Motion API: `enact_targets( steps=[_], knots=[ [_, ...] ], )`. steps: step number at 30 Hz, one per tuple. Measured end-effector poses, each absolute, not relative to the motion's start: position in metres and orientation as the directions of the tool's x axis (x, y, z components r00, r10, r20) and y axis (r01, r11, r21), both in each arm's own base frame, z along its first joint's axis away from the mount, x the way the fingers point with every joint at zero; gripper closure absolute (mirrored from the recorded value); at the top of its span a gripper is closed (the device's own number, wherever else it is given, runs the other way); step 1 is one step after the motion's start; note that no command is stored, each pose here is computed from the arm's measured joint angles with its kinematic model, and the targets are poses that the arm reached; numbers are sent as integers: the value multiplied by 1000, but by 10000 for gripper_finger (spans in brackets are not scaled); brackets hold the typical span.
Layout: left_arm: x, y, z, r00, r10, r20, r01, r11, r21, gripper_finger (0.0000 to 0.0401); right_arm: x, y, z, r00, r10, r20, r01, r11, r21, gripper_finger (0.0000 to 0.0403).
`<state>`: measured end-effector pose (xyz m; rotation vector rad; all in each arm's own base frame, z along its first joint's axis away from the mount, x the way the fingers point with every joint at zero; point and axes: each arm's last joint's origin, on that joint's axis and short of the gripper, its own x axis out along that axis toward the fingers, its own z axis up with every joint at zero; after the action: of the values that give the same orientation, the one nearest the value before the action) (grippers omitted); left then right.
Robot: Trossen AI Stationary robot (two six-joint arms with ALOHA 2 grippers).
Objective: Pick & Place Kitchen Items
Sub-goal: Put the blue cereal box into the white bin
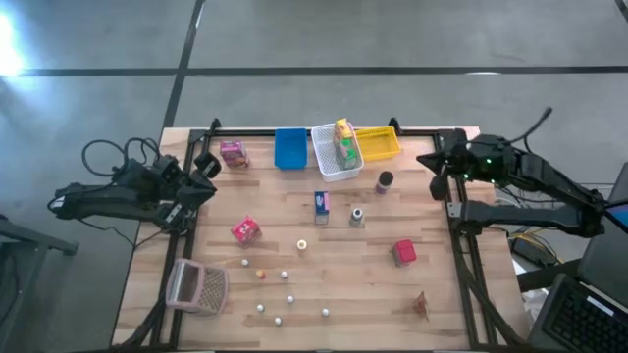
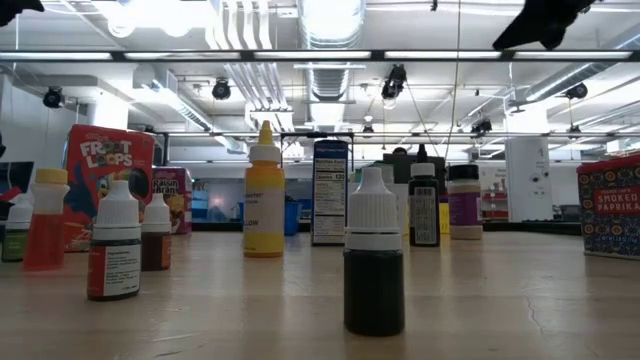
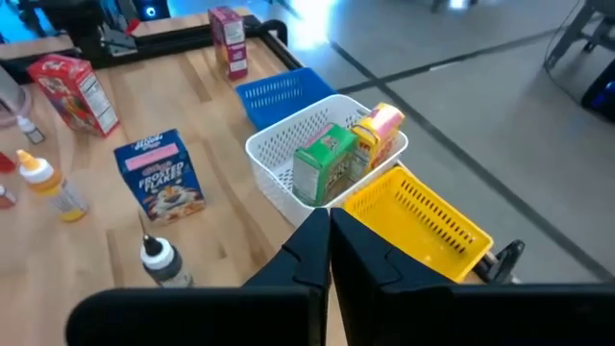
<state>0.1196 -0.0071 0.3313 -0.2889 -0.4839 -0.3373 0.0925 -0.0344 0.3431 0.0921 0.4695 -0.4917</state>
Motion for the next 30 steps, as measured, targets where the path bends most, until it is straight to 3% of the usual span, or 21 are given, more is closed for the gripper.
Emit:
enact_targets(
  steps=[5, 12, 19, 30],
  knots=[
    [120, -7, 331, 832, -246, 497, 381, 905, -190, 362, 73, -32, 336, 735, -530, -424, 554, 829, -76, 394],
    [120, -7, 331, 832, -246, 497, 381, 905, -190, 362, 55, -26, 319, 715, -529, -457, 502, 844, -190, 394],
    [120, -6, 332, 836, -226, 501, 310, 947, -89, 362, 47, -24, 312, 695, -523, -493, 512, 842, -170, 394],
    [120, -7, 332, 835, -227, 501, 319, 942, -105, 362, 47, -24, 312, 694, -523, -495, 510, 842, -176, 394]
  ],
)
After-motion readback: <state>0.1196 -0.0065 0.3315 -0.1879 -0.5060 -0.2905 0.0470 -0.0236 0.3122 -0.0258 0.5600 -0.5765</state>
